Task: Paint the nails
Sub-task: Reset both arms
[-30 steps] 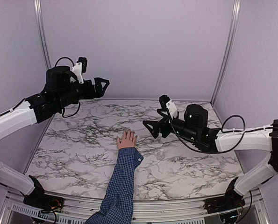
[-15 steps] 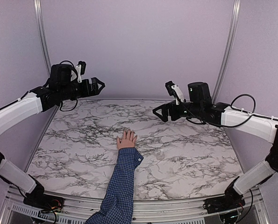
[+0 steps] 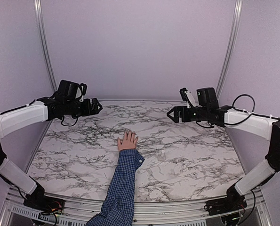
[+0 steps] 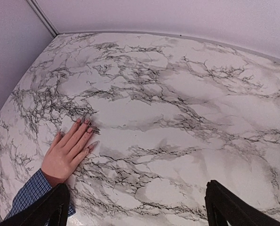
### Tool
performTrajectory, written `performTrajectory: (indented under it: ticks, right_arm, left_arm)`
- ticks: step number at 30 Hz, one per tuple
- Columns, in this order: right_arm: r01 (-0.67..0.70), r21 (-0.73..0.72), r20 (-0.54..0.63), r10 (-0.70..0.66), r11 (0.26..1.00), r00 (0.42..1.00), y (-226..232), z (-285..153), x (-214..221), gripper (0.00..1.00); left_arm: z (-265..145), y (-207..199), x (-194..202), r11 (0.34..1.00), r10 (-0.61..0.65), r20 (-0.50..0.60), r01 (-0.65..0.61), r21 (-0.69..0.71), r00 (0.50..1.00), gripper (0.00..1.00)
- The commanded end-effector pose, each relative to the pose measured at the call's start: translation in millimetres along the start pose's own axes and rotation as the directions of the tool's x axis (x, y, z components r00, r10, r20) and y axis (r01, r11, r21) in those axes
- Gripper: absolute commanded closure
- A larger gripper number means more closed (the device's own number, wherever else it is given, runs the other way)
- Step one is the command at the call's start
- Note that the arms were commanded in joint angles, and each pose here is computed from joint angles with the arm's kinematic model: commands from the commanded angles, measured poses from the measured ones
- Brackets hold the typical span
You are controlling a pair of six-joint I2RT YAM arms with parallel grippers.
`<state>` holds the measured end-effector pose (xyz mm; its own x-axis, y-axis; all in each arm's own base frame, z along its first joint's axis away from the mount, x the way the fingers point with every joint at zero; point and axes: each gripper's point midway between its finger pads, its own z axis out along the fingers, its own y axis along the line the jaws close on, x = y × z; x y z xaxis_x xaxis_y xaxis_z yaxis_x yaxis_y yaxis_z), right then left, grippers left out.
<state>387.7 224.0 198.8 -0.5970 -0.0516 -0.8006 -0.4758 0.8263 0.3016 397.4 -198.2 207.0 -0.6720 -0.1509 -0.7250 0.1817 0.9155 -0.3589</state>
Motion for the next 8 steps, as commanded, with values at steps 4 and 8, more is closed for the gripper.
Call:
performTrajectory:
  ticks: [4,8]
  right_arm:
    - [-0.047,0.016,0.050,0.046,0.999,0.998,-7.7,-3.7,6.9,0.02]
    - [-0.071,0.027,0.049,0.069,0.997,0.996,-11.0,-5.8,16.4,0.02]
  left_arm:
    - [2.9,32.6,37.3,0.995,-0.032,-0.013,0.031,-0.093,0.999,0.01]
    - [-0.3,36.2,40.3,0.995,-0.040,0.007,0.040,-0.095,0.999,0.01]
